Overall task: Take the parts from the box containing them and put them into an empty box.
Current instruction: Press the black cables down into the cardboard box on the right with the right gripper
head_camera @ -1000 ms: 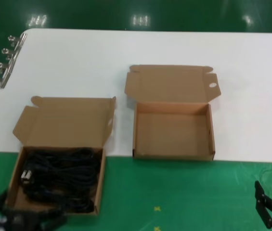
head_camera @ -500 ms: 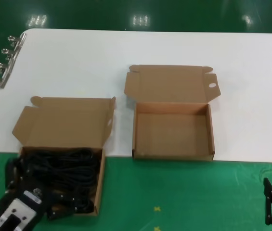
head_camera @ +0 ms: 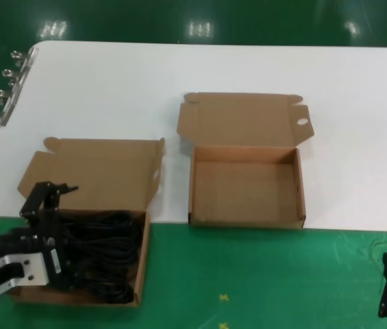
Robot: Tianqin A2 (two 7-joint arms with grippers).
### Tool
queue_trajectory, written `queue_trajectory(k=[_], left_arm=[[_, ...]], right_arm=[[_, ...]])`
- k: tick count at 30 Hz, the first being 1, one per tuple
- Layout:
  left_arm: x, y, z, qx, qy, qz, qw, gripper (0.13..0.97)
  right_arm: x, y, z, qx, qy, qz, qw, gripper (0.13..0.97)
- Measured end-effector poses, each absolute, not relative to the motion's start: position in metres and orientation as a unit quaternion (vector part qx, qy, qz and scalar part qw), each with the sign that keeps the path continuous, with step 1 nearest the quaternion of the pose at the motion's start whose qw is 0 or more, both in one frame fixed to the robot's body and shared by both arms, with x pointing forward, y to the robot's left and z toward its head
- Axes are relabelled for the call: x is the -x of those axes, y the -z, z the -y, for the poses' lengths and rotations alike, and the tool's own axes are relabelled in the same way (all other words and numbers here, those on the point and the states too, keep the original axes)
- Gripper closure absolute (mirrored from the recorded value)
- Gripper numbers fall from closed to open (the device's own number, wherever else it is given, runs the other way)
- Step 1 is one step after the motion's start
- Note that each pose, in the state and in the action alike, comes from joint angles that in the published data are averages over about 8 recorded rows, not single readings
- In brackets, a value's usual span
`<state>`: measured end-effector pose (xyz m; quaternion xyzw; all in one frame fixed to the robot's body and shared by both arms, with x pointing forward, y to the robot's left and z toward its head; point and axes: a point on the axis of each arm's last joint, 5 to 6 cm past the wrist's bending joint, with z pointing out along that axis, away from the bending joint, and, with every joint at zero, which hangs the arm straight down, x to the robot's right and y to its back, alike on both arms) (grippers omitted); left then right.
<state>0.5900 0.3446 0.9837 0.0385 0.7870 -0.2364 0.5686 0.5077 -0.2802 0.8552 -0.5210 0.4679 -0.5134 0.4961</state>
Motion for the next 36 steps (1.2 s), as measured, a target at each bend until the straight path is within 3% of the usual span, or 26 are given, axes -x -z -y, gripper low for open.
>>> queue_trajectory(k=[8,14,25,36], left_arm=[[-0.63,-1.007,-0.372,-0.038,0.156,-0.87,0.466,0.132],[-0.666,-1.018,-0.383,-0.022,0.133,-0.901,0.413,0.132],[-0.719,-1.035,-0.38,-0.024,0.159,-0.913,0.375,0.134],[-0.738,-1.039,-0.375,-0.045,0.149,-0.914,0.374,0.177]], right_arm=[[-0.508,-0.855,0.28,0.521,0.513,-0.468,0.496,0.949],[-0.508,-0.855,0.28,0.521,0.513,-0.468,0.496,0.949],[-0.508,-0.855,0.28,0.521,0.513,-0.468,0.496,0.949],[-0.508,-0.855,0.28,0.521,0.513,-0.468,0.496,0.949]])
